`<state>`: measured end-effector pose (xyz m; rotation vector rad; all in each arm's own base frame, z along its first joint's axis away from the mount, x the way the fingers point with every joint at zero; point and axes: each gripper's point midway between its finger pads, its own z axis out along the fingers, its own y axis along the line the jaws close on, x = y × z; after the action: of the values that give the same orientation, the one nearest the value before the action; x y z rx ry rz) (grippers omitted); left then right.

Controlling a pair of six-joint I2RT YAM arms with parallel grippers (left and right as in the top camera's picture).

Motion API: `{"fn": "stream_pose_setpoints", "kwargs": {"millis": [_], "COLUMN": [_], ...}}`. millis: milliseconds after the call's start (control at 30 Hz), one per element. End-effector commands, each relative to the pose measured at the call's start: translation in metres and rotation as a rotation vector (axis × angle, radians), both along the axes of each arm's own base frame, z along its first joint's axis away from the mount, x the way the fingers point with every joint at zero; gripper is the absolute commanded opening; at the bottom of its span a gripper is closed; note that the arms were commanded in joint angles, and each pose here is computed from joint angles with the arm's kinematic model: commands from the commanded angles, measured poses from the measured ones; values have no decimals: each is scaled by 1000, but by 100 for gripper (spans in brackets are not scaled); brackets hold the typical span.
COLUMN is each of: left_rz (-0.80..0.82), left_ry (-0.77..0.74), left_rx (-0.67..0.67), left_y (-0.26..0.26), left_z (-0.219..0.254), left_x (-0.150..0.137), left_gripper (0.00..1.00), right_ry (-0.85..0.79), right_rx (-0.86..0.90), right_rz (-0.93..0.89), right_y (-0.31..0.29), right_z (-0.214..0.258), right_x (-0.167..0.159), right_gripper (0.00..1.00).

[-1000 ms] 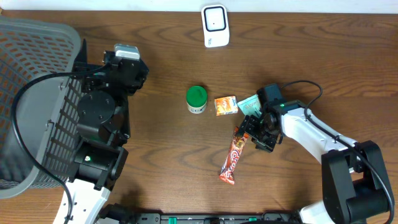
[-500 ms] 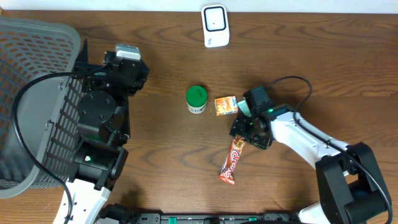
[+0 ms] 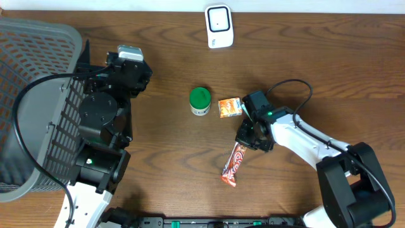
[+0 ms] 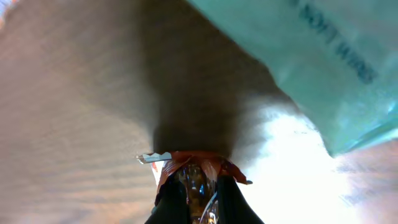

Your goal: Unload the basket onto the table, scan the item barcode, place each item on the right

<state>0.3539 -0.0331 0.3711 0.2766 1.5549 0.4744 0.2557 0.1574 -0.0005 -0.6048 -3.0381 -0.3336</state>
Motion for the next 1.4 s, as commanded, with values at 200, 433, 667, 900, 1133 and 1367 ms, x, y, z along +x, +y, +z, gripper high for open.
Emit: {"fn": "stream_pose_setpoints", "kwargs": {"millis": [200, 433, 667, 900, 1133, 1367], "left_rz": [-8, -8, -8, -38, -59, -59], "left_ry": [-16, -14, -8, 12, 21, 21], "left_rx": [-17, -17, -15, -10, -18, -18], "left_y": [0, 0, 0, -6, -10, -10], "left_z": [6, 6, 4, -2, -4, -4], "left_x": [-2, -2, 0, 3, 3, 3], "left_gripper": [98, 98, 98, 98, 98, 98], "right_ry": [-409, -747, -1083, -1140, -1143, -1109], "right_rx": [189, -310, -452, -583, -723, -864], "right_rz": [397, -4, -90, -54, 82, 200], "right_y": [47, -21, -20, -21, -4, 19], "right_z": [97, 136, 201, 189, 141, 121], "right_x": [75, 144, 185, 209, 228, 211], "right_gripper": [1, 1, 2, 2, 2, 1]}}
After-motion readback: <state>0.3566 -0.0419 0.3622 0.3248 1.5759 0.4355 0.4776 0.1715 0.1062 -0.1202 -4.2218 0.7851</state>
